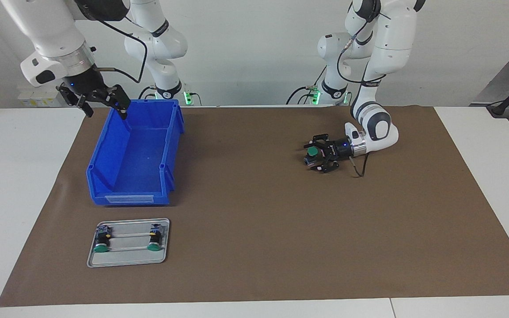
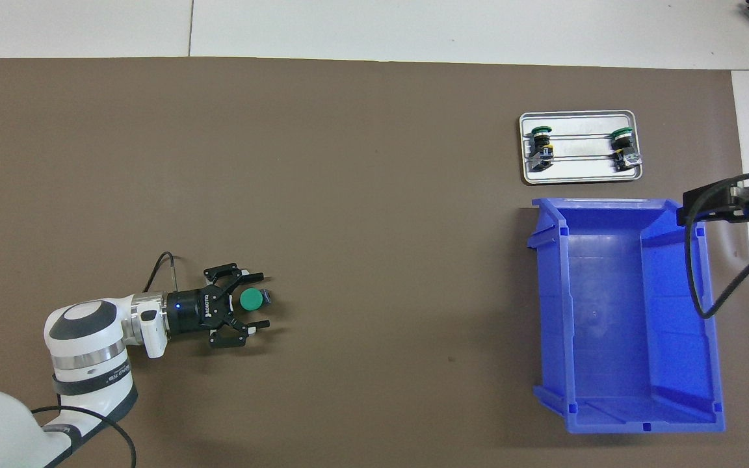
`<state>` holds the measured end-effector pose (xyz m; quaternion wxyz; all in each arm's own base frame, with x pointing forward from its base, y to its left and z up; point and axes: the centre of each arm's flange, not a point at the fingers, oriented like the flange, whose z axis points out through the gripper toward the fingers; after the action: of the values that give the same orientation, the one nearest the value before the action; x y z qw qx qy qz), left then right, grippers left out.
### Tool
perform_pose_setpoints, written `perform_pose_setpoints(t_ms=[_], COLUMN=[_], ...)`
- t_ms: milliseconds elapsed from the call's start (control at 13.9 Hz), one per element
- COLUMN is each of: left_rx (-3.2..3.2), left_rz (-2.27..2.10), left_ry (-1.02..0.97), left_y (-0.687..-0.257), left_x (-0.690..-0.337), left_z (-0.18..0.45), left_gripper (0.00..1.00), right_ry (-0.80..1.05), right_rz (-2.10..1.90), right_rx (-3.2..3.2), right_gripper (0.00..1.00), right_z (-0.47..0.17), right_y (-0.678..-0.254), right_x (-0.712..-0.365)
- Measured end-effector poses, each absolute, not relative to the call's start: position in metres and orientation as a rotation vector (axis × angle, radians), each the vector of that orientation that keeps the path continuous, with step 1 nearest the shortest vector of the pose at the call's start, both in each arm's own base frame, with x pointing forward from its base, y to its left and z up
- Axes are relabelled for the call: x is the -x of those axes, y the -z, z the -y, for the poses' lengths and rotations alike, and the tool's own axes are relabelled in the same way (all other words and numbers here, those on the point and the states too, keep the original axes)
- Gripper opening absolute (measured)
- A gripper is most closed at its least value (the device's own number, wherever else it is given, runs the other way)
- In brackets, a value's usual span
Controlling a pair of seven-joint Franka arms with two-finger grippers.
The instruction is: Place and press button with both arms
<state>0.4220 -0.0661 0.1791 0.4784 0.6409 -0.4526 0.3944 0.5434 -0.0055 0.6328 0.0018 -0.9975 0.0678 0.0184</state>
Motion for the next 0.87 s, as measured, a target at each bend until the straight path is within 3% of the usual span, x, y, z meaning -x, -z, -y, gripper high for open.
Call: perform_pose_setpoints(t_ms=[433,865], left_rx=[-1.601,-1.714], left_rz=[1.107,1.103], left_ry=[-1.036,-0.98], left_y=[-0.2,-0.267], left_x=[-0.433,-0.506], left_z=[-0.024,-0.08], left_gripper=[0.99,0.99], right_ry=[-0.058,-0.058], right_rz=[-0.213,-0.213], right_rx=[3.13,3.13], right_gripper=[1.0,1.0], right_z=[0.005,0.005], right_y=[-0.633,-0.633], right_x=[-0.543,-0.543])
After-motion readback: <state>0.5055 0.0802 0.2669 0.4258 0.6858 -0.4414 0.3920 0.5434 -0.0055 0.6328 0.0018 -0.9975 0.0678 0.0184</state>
